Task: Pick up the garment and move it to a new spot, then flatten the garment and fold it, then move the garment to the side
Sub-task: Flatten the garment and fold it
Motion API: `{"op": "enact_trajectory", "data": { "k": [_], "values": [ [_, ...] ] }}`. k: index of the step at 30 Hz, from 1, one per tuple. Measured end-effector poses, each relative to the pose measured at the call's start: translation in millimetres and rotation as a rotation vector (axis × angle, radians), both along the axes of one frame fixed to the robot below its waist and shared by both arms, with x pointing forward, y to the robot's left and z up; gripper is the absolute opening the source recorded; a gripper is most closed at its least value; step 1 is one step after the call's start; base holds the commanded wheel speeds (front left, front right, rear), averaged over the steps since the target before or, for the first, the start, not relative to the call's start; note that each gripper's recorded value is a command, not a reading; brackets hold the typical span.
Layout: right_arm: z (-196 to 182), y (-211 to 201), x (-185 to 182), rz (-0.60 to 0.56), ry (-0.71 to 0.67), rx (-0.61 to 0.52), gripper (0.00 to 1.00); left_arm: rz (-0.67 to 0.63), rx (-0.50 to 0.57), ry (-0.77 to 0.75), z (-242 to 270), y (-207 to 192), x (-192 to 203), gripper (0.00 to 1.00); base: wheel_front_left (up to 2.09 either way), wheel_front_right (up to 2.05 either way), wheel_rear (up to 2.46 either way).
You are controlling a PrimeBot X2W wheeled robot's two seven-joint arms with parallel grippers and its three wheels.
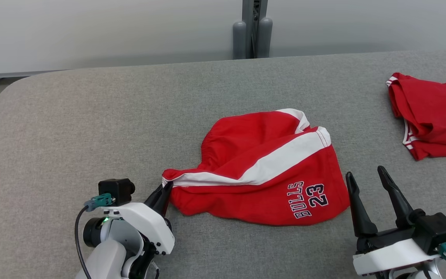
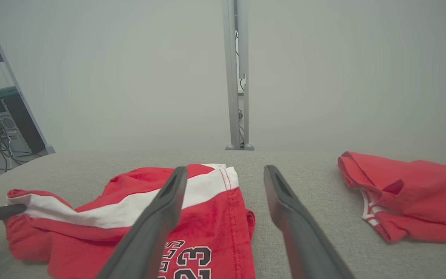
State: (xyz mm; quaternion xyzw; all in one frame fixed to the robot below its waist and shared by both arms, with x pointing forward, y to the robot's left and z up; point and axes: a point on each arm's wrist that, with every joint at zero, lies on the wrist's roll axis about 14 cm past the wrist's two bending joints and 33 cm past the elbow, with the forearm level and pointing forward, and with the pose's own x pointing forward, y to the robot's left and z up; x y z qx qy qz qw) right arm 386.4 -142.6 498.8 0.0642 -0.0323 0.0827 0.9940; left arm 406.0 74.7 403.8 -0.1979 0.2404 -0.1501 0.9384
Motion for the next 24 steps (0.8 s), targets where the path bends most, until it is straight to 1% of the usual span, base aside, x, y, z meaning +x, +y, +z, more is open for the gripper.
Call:
{"op": "enact_trajectory", "data": {
  "k": [6, 9, 14, 16, 20, 24],
  "values": [
    [1, 8, 13, 0.023, -0.004, 0.007, 1.0, -0.008, 0.023, -0.057, 10, 2, -1, 0.0, 0.0, 0.0, 0.0],
    [-9, 15, 23, 0.044, 0.03, 0.002, 1.0, -0.017, 0.044, -0.085, 14, 2, -6, 0.0, 0.0, 0.0, 0.0],
    [-16, 22, 52, 0.064, 0.067, 0.017, 1.0, -0.03, 0.065, -0.118, 20, 2, -13, 0.0, 0.0, 0.0, 0.0],
    [-23, 20, 62, 0.064, 0.099, 0.008, 1.0, -0.035, 0.07, -0.131, 23, 3, -15, 0.0, 0.0, 0.0, 0.0],
    [-43, 18, 75, 0.082, 0.206, -0.046, 1.0, -0.037, 0.079, -0.141, 24, 4, -17, 0.0, 0.0, 0.0, 0.0],
    [-52, 28, 83, 0.114, 0.258, -0.049, 1.0, -0.034, 0.08, -0.141, 24, 4, -18, 0.0, 0.0, 0.0, 0.0]
  ]
}}
